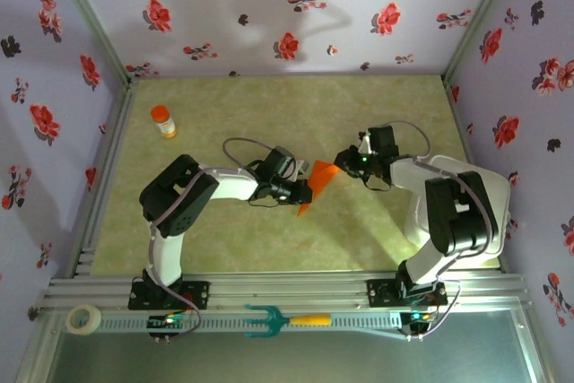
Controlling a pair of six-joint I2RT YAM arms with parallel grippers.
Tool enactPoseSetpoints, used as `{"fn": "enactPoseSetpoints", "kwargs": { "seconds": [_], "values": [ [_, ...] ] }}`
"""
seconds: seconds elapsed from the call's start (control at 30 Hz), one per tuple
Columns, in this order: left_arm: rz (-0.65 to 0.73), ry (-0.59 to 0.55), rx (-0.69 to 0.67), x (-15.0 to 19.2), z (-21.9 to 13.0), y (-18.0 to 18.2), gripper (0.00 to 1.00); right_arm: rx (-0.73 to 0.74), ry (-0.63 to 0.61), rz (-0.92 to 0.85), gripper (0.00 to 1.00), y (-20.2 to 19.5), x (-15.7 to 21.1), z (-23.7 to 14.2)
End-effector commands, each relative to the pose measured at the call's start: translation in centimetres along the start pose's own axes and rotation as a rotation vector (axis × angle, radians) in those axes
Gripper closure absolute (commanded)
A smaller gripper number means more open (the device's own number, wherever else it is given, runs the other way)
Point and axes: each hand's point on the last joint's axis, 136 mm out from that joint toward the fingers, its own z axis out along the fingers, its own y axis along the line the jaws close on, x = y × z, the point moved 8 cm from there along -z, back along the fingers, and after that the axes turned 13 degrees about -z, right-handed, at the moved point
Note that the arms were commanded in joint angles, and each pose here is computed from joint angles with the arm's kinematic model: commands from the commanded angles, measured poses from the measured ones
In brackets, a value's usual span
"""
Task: Fold a paper plane with a square sheet of paper (pick it up from the middle)
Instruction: Fold the wing for the fifth time at the center of the table.
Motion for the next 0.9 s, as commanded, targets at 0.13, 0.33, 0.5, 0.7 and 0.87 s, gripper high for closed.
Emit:
{"fn": "enactPoseSetpoints", "kwargs": {
  "seconds": [0.13, 0.33, 0.5, 0.7, 0.87],
  "values": [
    [-0.104, 0.096, -0.167, 2.4, 0.9, 4.5, 1.00, -0.088, 0.060, -0.041, 0.88, 1.7, 1.5, 0.7],
    [-0.103, 0.099, -0.168, 2.4, 0.9, 4.5, 1.00, -0.073, 0.138, -0.071, 0.93, 2.6, 3.1, 3.8],
    [-0.104, 0.099, -0.169, 2.4, 0.9, 4.5, 1.00, -0.015, 0.180, -0.048, 0.94, 0.7, 4.4, 5.4],
    [-0.108, 0.107, -0.170, 2.5, 0.9, 4.6, 1.00, 0.008, 0.149, 0.047, 0.94, -2.8, 3.0, 5.6],
    [-0.114, 0.116, -0.168, 2.6, 1.2, 4.8, 1.00, 0.068, 0.132, 0.066, 0.94, -3.8, 1.6, 4.8]
  ]
}}
